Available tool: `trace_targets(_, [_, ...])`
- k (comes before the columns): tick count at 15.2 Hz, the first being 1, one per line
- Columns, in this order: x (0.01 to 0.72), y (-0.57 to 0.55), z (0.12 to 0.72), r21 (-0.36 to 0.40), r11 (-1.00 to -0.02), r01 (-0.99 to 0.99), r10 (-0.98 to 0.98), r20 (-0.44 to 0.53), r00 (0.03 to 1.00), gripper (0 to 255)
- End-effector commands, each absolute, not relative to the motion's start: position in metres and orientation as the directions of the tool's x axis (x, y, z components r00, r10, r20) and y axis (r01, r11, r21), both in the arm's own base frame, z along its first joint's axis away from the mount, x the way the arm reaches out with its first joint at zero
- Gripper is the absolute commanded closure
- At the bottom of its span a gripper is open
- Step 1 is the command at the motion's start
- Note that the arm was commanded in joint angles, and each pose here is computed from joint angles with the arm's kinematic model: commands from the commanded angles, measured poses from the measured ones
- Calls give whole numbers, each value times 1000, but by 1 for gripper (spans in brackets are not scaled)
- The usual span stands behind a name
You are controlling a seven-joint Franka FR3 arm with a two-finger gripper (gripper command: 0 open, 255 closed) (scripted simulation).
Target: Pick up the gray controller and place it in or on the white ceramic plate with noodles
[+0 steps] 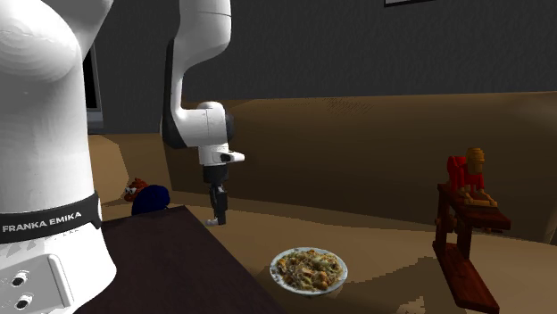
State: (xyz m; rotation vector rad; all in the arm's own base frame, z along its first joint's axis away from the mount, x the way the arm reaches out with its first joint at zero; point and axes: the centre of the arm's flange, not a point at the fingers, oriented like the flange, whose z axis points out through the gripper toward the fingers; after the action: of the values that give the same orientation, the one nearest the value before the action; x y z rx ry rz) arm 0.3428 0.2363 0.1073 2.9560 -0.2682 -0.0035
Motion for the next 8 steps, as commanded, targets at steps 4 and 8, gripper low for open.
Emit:
trace_targets(4, [342, 237, 133, 172, -969, -178, -179, 13, 984, 255])
trace_targets(8, [342, 237, 154, 172, -969, -178, -179, 13, 984, 255])
